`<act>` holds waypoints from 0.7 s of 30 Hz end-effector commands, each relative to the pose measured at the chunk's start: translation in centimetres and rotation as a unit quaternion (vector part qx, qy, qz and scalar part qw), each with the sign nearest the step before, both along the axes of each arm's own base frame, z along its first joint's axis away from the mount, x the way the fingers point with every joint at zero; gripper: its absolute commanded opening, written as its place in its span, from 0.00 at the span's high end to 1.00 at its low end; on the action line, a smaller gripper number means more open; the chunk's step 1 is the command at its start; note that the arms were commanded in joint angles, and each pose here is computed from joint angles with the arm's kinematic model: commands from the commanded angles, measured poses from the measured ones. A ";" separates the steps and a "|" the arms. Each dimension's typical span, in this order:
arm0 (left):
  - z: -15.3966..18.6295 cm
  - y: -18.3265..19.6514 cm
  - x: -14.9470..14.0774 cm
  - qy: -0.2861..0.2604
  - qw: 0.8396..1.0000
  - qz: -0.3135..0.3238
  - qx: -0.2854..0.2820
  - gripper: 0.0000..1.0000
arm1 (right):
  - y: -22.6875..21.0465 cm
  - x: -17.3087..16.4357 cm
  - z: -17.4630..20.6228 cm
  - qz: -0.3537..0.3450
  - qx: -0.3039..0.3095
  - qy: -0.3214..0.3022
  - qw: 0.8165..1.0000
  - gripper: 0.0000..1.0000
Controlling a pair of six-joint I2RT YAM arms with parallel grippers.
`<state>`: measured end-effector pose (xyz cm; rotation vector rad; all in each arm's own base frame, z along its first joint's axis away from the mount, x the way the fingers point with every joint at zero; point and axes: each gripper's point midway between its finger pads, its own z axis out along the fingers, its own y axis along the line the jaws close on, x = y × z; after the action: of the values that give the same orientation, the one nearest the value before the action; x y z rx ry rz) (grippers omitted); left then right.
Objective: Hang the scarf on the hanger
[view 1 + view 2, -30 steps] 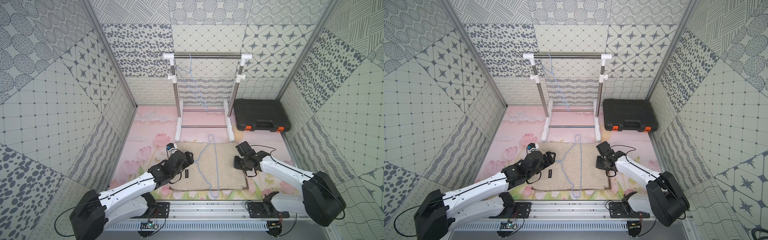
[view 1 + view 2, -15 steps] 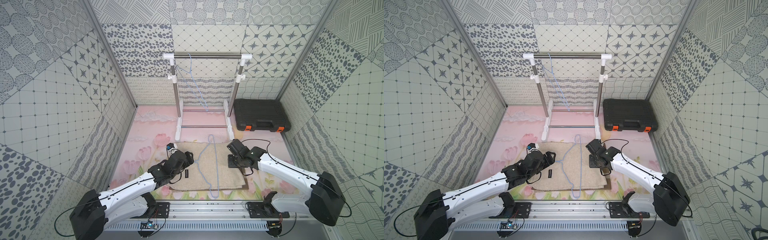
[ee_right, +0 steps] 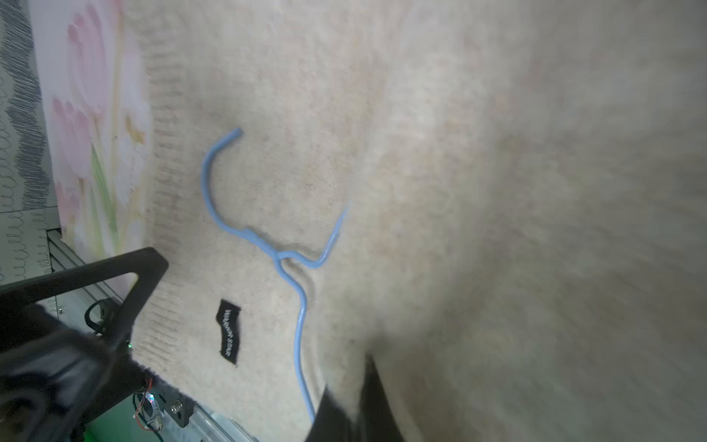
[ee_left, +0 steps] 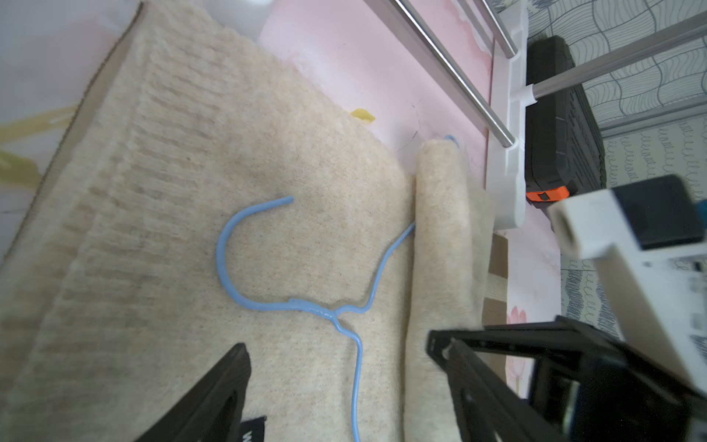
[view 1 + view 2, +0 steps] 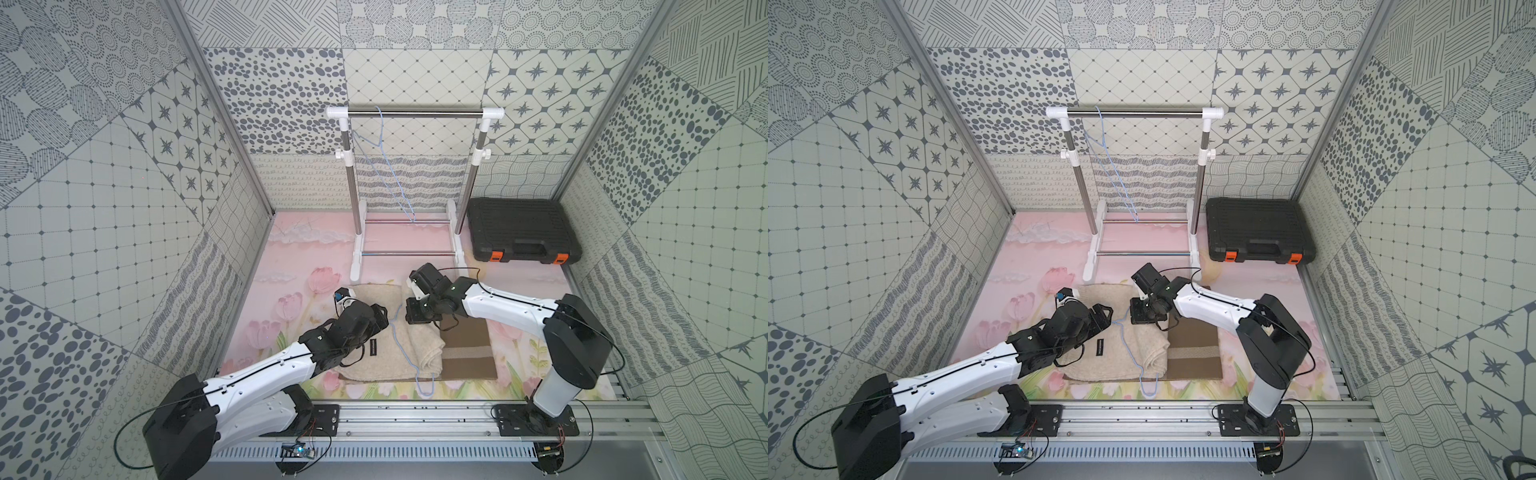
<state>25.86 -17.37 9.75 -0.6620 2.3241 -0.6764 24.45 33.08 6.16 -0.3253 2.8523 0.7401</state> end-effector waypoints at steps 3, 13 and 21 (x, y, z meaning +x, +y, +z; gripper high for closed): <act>-2.3 -2.1 -0.3 0.087 0.991 0.039 -0.096 0.15 | 0.3 -0.9 -1.9 0.011 0.037 0.027 0.999 0.96; -4.8 -1.3 -0.1 0.108 0.973 0.129 -0.157 0.36 | -2.6 -1.9 1.5 -0.012 0.061 -0.001 0.998 0.33; -4.9 -1.8 1.8 0.084 0.972 0.149 -0.163 0.42 | -2.8 -2.1 -2.4 -0.004 0.035 0.018 0.999 0.64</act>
<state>26.27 -18.48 4.24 -1.1467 2.2993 -0.8238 22.23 30.30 5.58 -0.2826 2.8323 0.8841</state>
